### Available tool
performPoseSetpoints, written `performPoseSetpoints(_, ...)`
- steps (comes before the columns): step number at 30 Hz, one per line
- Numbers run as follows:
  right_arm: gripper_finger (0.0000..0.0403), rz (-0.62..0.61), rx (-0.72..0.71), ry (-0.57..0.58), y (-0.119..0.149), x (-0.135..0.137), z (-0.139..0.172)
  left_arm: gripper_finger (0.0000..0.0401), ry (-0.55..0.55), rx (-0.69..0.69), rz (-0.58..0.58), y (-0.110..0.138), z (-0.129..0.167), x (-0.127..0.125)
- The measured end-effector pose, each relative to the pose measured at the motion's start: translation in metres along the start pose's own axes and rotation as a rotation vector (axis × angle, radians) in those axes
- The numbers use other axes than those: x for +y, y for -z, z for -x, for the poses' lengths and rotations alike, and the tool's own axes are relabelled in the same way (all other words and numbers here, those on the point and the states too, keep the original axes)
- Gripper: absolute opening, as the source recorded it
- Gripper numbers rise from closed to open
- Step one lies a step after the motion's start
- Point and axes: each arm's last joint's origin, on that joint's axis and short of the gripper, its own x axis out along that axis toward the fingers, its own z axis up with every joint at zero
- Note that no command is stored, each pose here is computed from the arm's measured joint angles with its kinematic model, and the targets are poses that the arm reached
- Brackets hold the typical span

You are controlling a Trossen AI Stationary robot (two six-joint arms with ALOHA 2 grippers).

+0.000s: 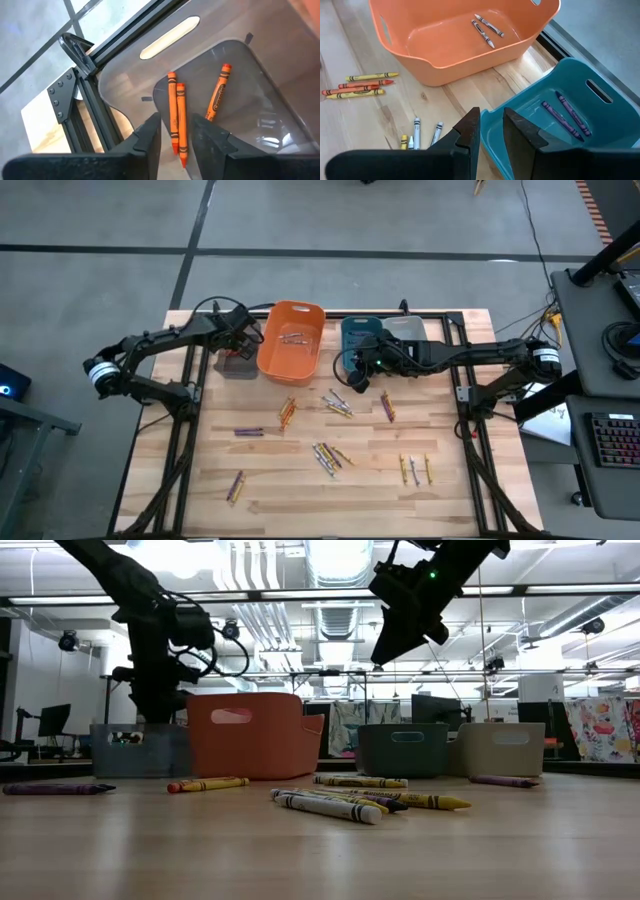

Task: Sort crayons
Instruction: Put the white crayon into the orange bin

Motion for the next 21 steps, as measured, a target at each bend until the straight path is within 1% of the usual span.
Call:
performPoseSetpoints(4, 0.0073, -0.012, 0.0, 0.0, 0.0, 0.0, 0.0, 0.0091, 0.038, -0.048, 0.01, 0.001, 0.012, 0.002)
performPoseSetpoints(8, 0.0073, -0.053, 0.001, 0.0, 0.0, 0.0, 0.0, 0.0091, 0.07, -0.132, 0.015, 0.003, 0.032, 0.004)
performPoseSetpoints(14, 0.0073, -0.154, 0.005, -0.011, 0.0, 0.0, 0.0, 0.0091, 0.147, -0.292, 0.002, 0.012, 0.068, 0.002)
performPoseSetpoints(18, 0.0073, -0.209, 0.025, -0.063, 0.001, 0.004, 0.001, 0.0091, 0.216, -0.407, -0.011, 0.017, 0.09, -0.002)
performPoseSetpoints(21, 0.0073, -0.232, 0.03, -0.081, 0.003, 0.01, 0.003, 0.0091, 0.274, -0.49, -0.022, 0.021, 0.105, -0.006)
